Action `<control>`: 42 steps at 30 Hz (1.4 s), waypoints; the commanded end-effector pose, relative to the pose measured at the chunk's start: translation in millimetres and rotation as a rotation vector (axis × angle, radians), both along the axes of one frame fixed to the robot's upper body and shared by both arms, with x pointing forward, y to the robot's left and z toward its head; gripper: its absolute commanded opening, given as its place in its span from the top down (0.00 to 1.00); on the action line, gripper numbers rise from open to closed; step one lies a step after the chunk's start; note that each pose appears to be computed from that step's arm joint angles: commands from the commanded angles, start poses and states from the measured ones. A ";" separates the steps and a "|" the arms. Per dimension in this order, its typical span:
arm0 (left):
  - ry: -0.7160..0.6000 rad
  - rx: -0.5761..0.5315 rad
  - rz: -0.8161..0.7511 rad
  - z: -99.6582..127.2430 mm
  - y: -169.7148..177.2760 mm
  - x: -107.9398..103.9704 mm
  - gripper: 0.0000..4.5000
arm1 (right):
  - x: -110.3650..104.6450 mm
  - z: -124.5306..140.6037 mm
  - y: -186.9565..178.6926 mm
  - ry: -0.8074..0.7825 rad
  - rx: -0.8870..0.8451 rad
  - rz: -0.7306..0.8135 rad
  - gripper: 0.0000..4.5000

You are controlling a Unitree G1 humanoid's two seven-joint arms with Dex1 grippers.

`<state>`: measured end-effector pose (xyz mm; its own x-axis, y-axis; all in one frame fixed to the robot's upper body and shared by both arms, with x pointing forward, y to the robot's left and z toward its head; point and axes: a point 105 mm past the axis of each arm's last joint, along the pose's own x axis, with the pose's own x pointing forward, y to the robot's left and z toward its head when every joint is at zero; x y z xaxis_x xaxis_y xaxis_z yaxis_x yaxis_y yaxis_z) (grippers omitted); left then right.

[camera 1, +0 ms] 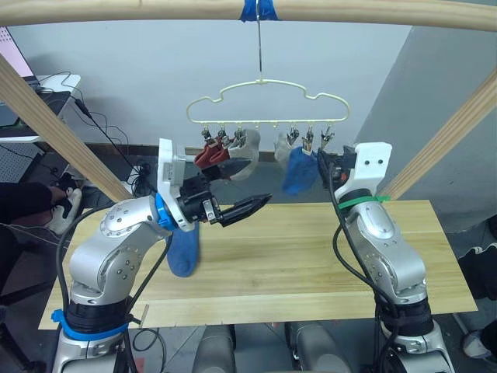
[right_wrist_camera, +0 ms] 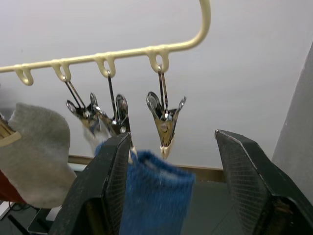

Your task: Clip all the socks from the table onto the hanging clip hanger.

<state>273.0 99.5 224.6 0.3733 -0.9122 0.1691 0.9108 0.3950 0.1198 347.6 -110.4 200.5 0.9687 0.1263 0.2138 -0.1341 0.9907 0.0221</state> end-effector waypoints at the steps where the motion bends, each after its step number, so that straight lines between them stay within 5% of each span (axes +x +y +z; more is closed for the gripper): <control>1: -0.047 -0.014 -0.017 8.0 -3.5 -7.8 0.00 | 0.7 15.1 -1.7 -0.067 0.014 -0.009 0.36; 26: -0.061 0.016 -0.001 1.5 -6.0 -5.6 0.00 | 22.2 18.5 -8.3 -0.080 -0.028 -0.102 0.36; 42: -0.063 0.018 0.013 0.8 -6.0 -4.3 0.00 | 31.5 25.2 5.4 -0.075 0.093 -0.083 0.36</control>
